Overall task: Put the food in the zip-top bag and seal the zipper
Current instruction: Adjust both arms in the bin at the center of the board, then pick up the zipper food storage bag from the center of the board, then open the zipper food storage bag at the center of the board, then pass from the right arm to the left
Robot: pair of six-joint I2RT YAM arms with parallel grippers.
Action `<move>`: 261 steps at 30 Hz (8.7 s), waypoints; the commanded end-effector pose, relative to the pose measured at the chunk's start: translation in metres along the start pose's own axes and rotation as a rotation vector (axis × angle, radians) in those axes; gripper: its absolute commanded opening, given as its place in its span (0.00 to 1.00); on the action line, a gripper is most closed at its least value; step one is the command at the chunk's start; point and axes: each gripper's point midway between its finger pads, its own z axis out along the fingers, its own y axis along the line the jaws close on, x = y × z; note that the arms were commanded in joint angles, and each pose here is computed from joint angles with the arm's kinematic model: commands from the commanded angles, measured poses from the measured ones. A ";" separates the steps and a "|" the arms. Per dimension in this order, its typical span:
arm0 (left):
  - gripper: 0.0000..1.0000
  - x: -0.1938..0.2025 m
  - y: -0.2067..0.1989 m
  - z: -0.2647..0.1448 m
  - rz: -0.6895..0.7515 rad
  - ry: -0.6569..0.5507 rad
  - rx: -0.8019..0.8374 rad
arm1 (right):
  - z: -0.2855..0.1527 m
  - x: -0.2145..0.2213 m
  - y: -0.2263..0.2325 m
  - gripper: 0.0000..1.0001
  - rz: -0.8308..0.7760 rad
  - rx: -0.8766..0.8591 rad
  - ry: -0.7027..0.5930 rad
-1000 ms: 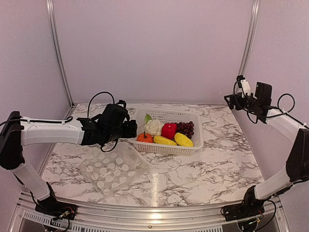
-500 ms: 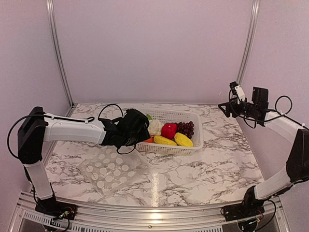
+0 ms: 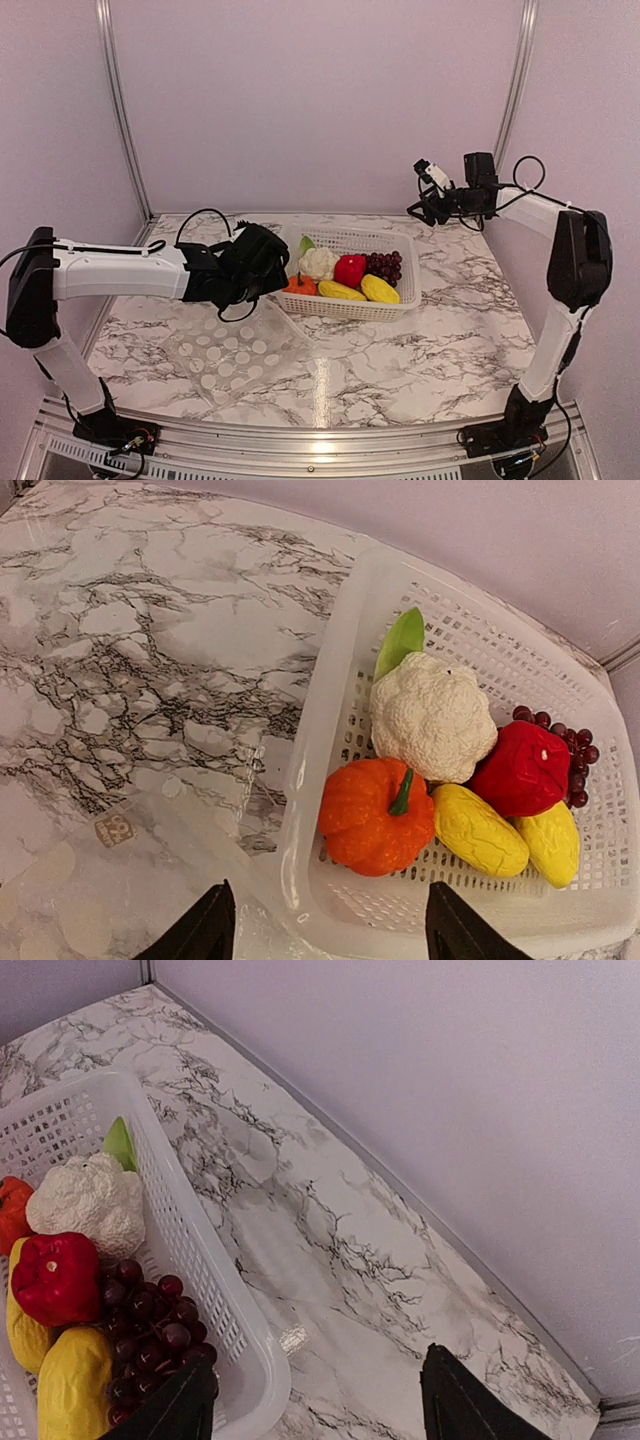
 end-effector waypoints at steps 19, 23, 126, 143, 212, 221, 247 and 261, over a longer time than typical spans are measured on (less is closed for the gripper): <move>0.72 0.047 -0.019 0.042 0.025 0.156 0.044 | 0.085 0.056 0.065 0.43 -0.002 -0.333 0.289; 0.72 0.046 -0.031 0.052 0.035 0.160 0.063 | 0.059 0.073 0.078 0.39 0.012 -0.331 0.366; 0.88 0.000 0.167 -0.117 -0.064 -0.007 -0.199 | 0.138 0.023 0.394 0.68 0.192 -0.655 0.557; 0.88 -0.086 0.120 -0.134 0.080 -0.070 -0.100 | 0.097 -0.064 0.389 0.01 0.056 -0.842 0.295; 0.54 -0.009 -0.004 -0.130 0.780 0.525 0.409 | -0.005 -0.090 0.429 0.00 -1.283 -0.443 0.139; 0.25 -0.011 0.000 -0.125 0.782 0.523 0.382 | -0.013 -0.096 0.426 0.00 -1.278 -0.435 0.130; 0.58 -0.064 0.007 -0.122 0.664 0.385 0.340 | -0.015 -0.089 0.416 0.06 -1.267 -0.404 0.160; 0.64 -0.026 -0.014 -0.122 0.724 0.496 0.448 | -0.014 -0.087 0.418 0.06 -1.263 -0.416 0.160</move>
